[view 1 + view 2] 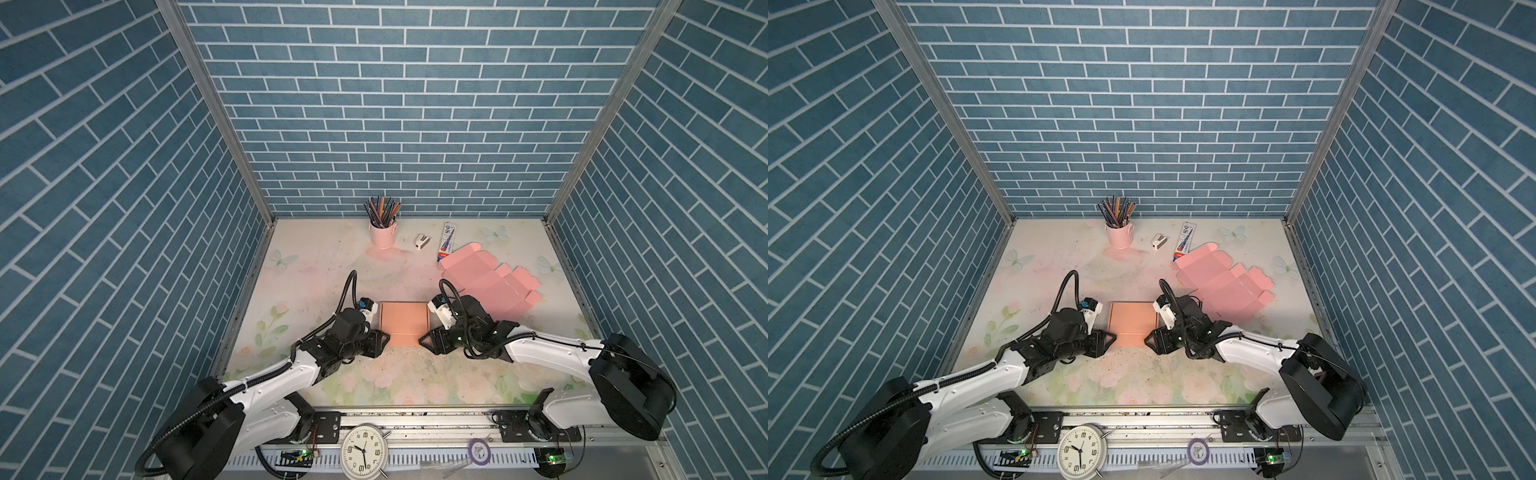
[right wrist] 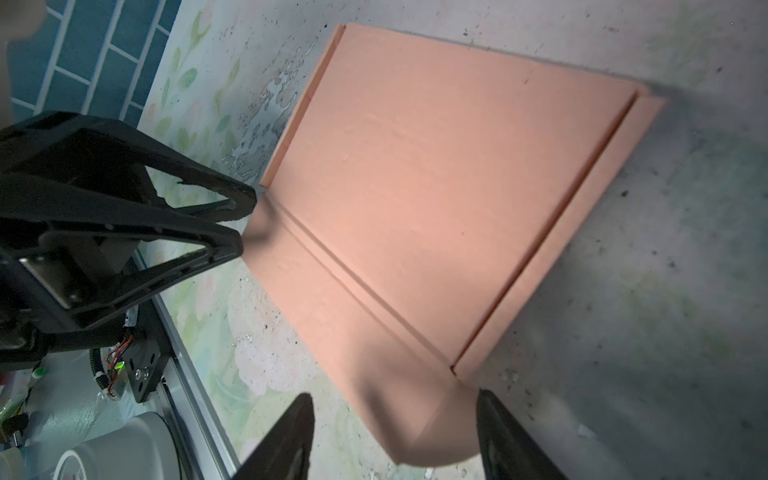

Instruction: Fold the paper box

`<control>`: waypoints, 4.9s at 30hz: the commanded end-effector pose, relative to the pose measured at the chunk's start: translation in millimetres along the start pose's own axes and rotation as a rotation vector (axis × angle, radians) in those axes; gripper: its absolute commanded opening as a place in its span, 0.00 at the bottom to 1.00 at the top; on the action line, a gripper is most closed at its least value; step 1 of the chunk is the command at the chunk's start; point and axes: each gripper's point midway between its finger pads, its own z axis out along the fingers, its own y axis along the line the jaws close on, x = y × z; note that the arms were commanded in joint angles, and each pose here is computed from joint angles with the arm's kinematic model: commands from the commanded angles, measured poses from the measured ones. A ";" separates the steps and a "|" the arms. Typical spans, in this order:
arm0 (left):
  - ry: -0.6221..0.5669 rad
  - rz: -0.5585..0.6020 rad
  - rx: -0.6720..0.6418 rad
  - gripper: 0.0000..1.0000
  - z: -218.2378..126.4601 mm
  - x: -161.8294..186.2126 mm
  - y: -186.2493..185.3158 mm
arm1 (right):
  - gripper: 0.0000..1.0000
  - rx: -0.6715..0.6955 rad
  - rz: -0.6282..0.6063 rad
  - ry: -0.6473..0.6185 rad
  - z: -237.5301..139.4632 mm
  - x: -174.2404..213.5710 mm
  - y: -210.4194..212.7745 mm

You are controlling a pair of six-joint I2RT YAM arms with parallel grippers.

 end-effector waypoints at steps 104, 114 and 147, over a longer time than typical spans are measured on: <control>-0.061 0.026 0.013 0.35 12.0 -8.8 -9.0 | 0.43 0.100 -0.043 -0.037 7.7 -27.6 -22.9; -0.067 0.024 0.027 0.35 12.5 -10.5 -12.1 | 0.43 0.088 -0.041 -0.035 9.7 -28.0 -21.3; -0.089 0.029 -0.006 0.32 27.6 -16.4 0.5 | 0.51 0.114 -0.046 -0.022 20.7 -26.2 -31.2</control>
